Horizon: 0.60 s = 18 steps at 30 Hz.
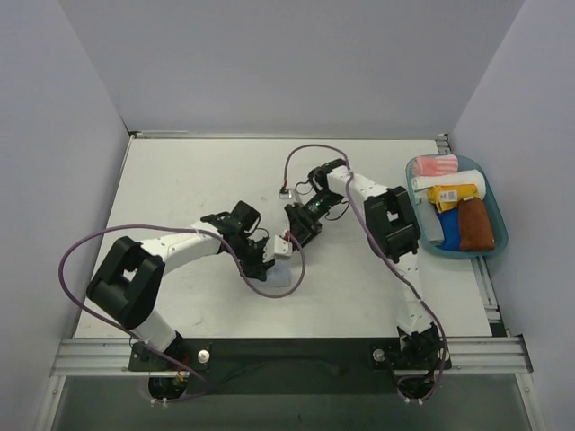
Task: Roll the towels
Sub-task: Roll the towel
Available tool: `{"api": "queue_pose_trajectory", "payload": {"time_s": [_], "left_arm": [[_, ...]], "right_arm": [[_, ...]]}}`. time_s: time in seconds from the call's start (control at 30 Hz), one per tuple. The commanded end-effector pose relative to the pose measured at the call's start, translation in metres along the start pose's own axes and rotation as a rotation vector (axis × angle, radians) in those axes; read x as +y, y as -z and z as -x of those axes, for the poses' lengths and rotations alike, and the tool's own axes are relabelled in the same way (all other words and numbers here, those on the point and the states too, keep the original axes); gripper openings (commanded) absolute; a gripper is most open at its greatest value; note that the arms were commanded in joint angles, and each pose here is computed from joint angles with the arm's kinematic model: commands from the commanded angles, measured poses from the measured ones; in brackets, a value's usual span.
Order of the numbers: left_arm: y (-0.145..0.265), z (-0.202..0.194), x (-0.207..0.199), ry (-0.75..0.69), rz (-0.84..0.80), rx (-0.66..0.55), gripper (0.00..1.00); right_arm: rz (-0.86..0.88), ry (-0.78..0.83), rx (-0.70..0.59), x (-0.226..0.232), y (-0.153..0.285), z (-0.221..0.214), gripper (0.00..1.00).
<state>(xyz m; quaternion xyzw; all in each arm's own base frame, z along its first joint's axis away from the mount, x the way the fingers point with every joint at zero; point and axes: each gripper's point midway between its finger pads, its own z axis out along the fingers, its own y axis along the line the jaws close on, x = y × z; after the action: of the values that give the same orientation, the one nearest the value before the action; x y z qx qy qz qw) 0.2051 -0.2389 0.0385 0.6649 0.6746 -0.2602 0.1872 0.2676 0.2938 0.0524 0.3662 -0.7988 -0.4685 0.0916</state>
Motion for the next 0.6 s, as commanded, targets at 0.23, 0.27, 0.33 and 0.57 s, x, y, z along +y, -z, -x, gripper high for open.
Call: {"api": "queue_pose_trajectory", "payload": {"time_s": [0.23, 0.27, 0.33, 0.57], "left_arm": [[0.004, -0.015, -0.001, 0.393, -0.231, -0.038, 0.06], [0.005, -0.010, 0.003, 0.399, -0.238, -0.056, 0.06], [0.003, -0.014, 0.008, 0.442, -0.257, -0.058, 0.07], [0.002, -0.014, 0.024, 0.540, -0.278, -0.097, 0.07]], "right_arm": [[-0.010, -0.064, -0.219, 0.024, 0.028, 0.003, 0.61], [0.001, -0.086, -0.213, 0.023, 0.021, -0.002, 0.61], [0.019, -0.088, -0.241, 0.022, 0.015, 0.004, 0.62], [0.033, -0.091, -0.213, 0.022, -0.017, 0.003, 0.64]]}}
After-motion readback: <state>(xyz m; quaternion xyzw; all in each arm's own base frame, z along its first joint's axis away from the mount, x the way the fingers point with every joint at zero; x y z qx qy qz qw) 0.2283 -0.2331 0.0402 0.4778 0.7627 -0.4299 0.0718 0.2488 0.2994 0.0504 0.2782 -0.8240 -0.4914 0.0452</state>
